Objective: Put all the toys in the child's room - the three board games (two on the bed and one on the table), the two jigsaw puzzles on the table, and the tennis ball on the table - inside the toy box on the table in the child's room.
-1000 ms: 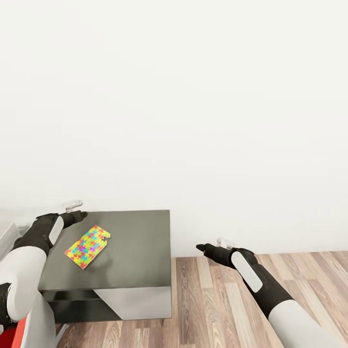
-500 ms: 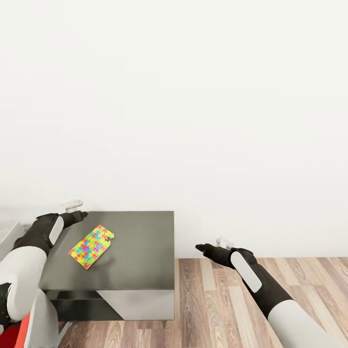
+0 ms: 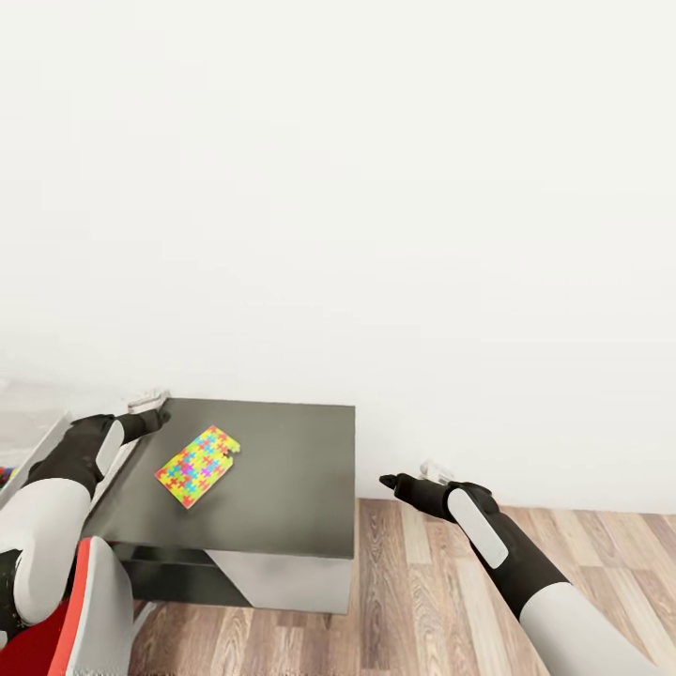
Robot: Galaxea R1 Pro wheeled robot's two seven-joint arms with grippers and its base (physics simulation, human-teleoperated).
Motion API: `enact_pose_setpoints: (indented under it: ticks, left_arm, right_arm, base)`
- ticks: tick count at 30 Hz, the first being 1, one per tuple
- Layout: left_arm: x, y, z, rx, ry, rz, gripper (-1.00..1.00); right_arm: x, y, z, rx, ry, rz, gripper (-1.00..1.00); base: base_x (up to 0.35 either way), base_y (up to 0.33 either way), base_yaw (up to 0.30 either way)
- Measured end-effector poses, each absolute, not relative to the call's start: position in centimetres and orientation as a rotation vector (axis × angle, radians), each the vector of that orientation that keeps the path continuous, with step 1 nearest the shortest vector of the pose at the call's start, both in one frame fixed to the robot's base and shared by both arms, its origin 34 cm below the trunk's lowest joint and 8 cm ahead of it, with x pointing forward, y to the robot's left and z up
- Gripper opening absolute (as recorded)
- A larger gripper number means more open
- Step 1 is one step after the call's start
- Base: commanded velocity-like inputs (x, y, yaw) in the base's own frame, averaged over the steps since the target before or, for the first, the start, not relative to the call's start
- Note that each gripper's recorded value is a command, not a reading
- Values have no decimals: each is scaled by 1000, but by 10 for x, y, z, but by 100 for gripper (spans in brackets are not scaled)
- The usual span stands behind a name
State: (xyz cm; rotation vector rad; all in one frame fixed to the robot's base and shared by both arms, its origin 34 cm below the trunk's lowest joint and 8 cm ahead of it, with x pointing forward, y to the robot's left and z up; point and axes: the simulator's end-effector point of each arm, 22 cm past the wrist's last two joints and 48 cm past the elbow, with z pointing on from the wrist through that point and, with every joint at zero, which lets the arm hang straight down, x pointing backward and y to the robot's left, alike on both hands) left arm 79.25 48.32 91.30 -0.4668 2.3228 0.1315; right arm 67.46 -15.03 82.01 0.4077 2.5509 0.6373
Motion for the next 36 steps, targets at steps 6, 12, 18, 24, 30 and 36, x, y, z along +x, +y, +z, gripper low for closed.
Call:
enact_pose_setpoints:
  ticks: [6, 12, 18, 24, 30, 36]
  left_arm:
    - [792, 469, 901, -459, 2345, 105, 100]
    - [789, 457, 885, -412, 2387, 106, 100]
    - [788, 452, 878, -377, 2406, 115, 100]
    - [790, 449, 878, -366, 2400, 112, 100]
    - [796, 442, 879, -346, 2381, 86, 100]
    - [798, 434, 875, -333, 2375, 69, 100]
  right_arm:
    - [674, -152, 816, 417, 2557, 636, 100]
    - [673, -153, 811, 423, 2563, 636, 100]
    - [672, -154, 808, 425, 2567, 634, 100]
    - [672, -154, 807, 427, 2568, 634, 100]
    - [671, -153, 806, 427, 2571, 637, 100]
    - [669, -152, 802, 430, 2578, 638, 100]
  base:
    - [0, 0, 137]
    - [0, 0, -23]
    - [0, 0, -59]
    - [0, 0, -8]
    - [0, 0, -1]
    - [0, 0, 0]
